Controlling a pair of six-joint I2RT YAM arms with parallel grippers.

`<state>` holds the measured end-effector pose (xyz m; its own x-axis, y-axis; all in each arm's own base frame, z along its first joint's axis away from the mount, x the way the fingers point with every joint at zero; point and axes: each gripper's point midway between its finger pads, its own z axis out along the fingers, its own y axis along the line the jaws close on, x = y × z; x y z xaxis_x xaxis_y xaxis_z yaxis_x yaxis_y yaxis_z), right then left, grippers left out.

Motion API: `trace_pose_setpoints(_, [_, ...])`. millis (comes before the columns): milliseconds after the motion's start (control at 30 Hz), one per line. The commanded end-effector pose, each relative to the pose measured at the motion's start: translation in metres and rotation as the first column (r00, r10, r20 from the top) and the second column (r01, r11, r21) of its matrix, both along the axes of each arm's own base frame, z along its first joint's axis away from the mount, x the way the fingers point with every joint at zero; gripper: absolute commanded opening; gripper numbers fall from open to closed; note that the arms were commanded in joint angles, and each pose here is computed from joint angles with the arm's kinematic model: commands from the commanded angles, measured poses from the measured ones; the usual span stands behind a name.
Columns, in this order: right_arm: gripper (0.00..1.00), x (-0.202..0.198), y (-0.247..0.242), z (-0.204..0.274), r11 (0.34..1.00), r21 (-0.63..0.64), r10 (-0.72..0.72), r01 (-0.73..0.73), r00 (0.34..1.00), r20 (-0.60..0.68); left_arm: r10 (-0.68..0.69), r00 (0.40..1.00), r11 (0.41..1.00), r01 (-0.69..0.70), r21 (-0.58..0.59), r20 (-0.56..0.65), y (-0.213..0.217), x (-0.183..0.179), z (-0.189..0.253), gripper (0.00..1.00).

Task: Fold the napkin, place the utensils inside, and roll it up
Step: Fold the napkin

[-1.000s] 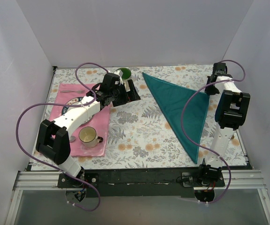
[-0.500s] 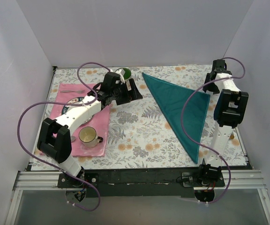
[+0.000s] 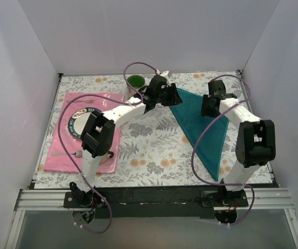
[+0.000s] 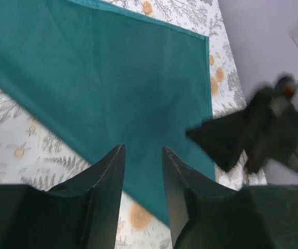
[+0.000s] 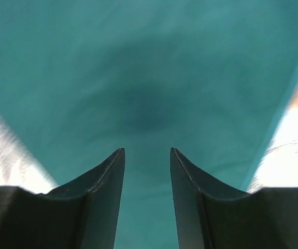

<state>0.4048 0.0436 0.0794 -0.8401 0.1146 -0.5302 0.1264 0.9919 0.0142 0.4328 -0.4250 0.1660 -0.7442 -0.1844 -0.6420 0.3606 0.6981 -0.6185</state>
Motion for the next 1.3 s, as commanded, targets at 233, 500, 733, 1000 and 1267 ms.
trace_pose_setpoints(233, [0.29, -0.064, 0.097, 0.0, 0.906, 0.302, 0.29, -0.298, 0.954, 0.075, 0.031, 0.974, 0.982, -0.072, 0.177, 0.225, -0.025, 0.087, -0.049, 0.12])
trace_pose_setpoints(500, [0.23, -0.09, 0.097, -0.024, 0.912, 0.277, 0.318, -0.303, 0.948, -0.013, 0.047, 0.949, 0.932, -0.154, 0.329, 0.312, 0.003, 0.117, -0.094, 0.04])
trace_pose_setpoints(733, [0.23, -0.116, 0.08, -0.035, 0.943, 0.248, 0.249, -0.223, 0.966, -0.076, 0.075, 0.961, 0.944, -0.155, 0.292, 0.266, 0.014, 0.129, -0.114, 0.04])
trace_pose_setpoints(1000, [0.24, -0.121, 0.077, -0.018, 0.944, 0.241, 0.253, -0.226, 0.964, -0.085, 0.071, 0.946, 0.97, -0.14, 0.2, 0.318, 0.002, 0.131, -0.066, 0.1])
trace_pose_setpoints(1267, [0.24, -0.136, 0.049, -0.035, 0.969, 0.226, 0.137, -0.1, 0.979, -0.153, 0.131, 0.947, 0.979, -0.171, 0.113, 0.292, 0.002, 0.148, -0.076, 0.13])
